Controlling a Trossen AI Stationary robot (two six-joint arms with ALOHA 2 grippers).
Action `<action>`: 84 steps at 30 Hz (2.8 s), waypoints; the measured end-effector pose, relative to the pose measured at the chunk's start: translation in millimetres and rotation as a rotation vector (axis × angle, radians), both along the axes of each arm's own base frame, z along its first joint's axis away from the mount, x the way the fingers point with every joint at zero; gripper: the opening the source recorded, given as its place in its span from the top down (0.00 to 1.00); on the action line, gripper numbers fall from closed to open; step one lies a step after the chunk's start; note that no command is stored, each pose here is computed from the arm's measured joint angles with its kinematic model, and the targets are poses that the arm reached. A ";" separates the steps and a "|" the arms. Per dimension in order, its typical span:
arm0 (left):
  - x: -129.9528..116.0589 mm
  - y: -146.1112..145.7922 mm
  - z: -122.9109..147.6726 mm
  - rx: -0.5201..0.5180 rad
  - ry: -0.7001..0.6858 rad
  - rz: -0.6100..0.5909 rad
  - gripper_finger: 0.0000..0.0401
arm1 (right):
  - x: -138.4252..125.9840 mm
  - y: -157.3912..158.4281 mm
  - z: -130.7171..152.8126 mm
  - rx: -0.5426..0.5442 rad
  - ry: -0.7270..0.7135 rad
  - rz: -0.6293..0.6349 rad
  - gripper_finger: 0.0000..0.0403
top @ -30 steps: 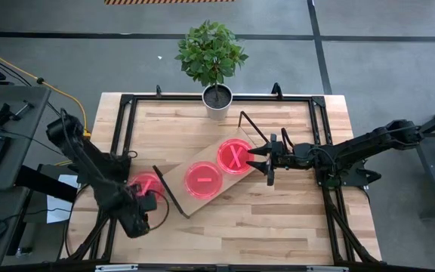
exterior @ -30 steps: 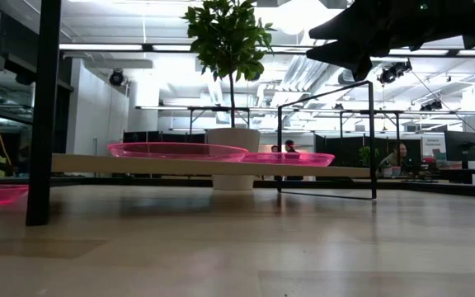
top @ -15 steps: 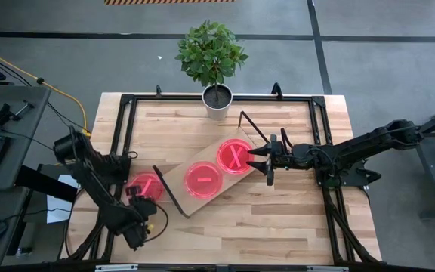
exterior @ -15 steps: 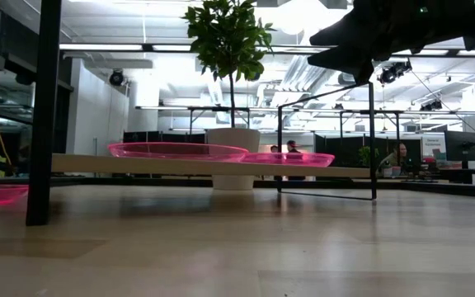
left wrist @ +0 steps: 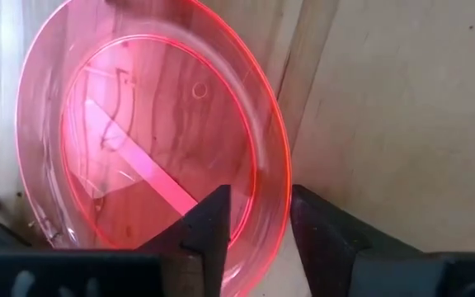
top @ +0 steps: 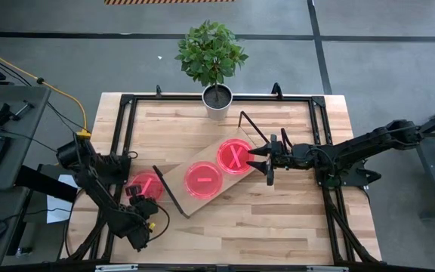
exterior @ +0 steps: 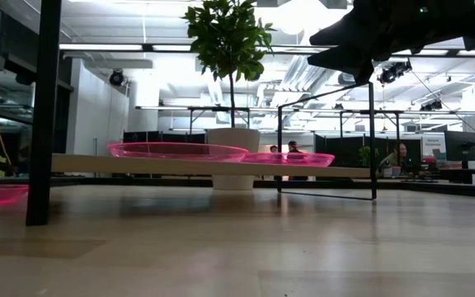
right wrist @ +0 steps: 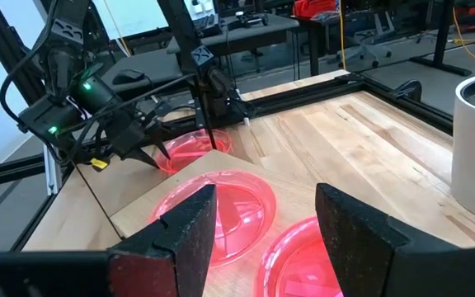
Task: Place and stack plates onto a shelf
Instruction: Stack the pink plate on top of the pink plate on the shelf
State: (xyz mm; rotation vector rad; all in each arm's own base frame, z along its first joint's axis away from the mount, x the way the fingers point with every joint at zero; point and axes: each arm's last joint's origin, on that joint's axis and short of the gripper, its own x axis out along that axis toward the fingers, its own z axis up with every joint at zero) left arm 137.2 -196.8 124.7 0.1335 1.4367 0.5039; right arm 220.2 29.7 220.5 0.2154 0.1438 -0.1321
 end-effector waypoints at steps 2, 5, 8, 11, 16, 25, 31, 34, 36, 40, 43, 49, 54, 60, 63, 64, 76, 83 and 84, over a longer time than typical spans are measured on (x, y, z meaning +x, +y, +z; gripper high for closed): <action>0.9 0.9 -0.1 0.003 -0.005 0.020 0.76 | 0.0 0.0 0.0 0.000 0.000 0.000 0.52; 2.1 3.3 -0.3 0.005 0.002 0.041 0.91 | 0.0 0.0 0.0 0.001 -0.001 0.000 0.52; 3.6 5.3 0.5 -0.003 0.015 0.065 0.98 | 0.0 0.1 0.1 0.001 -0.001 0.002 0.52; 6.8 4.6 6.3 -0.031 0.046 0.077 0.99 | 0.0 0.1 0.1 0.001 -0.002 0.004 0.52; 16.3 -3.0 36.5 -0.097 0.101 0.047 1.00 | 0.0 0.1 0.2 0.002 -0.002 0.004 0.52; 32.8 -10.1 129.9 -0.428 0.161 0.020 1.00 | 0.1 0.1 0.3 0.009 -0.004 0.003 0.52; 35.0 -3.7 203.5 -0.593 -0.042 0.001 1.00 | 0.1 0.1 0.3 0.010 -0.004 0.002 0.52; 32.2 2.3 240.5 -0.653 -0.186 -0.026 1.00 | 0.1 0.1 0.3 0.010 -0.004 0.002 0.52; 29.3 8.0 264.3 -0.682 -0.286 -0.051 1.00 | 0.1 0.1 0.3 0.010 -0.004 0.002 0.52; 24.0 17.4 300.5 -0.724 -0.431 -0.099 1.00 | 0.0 0.1 0.2 0.010 -0.003 0.002 0.52; 21.6 25.0 319.6 -0.704 -0.516 -0.179 1.00 | 0.0 0.1 0.2 0.010 -0.003 0.002 0.52; 40.2 50.6 327.8 -0.401 -0.635 -0.357 1.00 | 0.0 0.1 0.2 0.010 -0.003 0.002 0.52; 82.0 75.6 303.9 -0.264 -0.521 -0.399 1.00 | 0.0 0.1 0.2 0.010 -0.003 0.002 0.52; 141.3 102.9 236.5 -0.169 -0.371 -0.447 1.00 | 0.0 0.1 0.1 0.009 -0.002 0.002 0.52; 164.5 109.1 199.6 -0.186 -0.326 -0.494 1.00 | 0.0 0.2 -0.3 0.008 0.002 0.002 0.52; 170.1 109.7 190.5 -0.188 -0.321 -0.506 1.00 | 0.0 0.2 -0.4 0.008 0.003 0.003 0.52; 192.1 92.6 131.3 -0.192 -0.161 -0.526 1.00 | 0.0 0.1 -0.8 0.001 0.008 0.003 0.52; 184.9 80.6 132.0 -0.186 -0.160 -0.487 1.00 | 0.1 0.2 -1.3 0.008 0.012 0.003 0.52; 184.2 79.7 132.5 -0.189 -0.163 -0.480 1.00 | 0.0 0.2 -1.5 0.008 0.012 0.003 0.52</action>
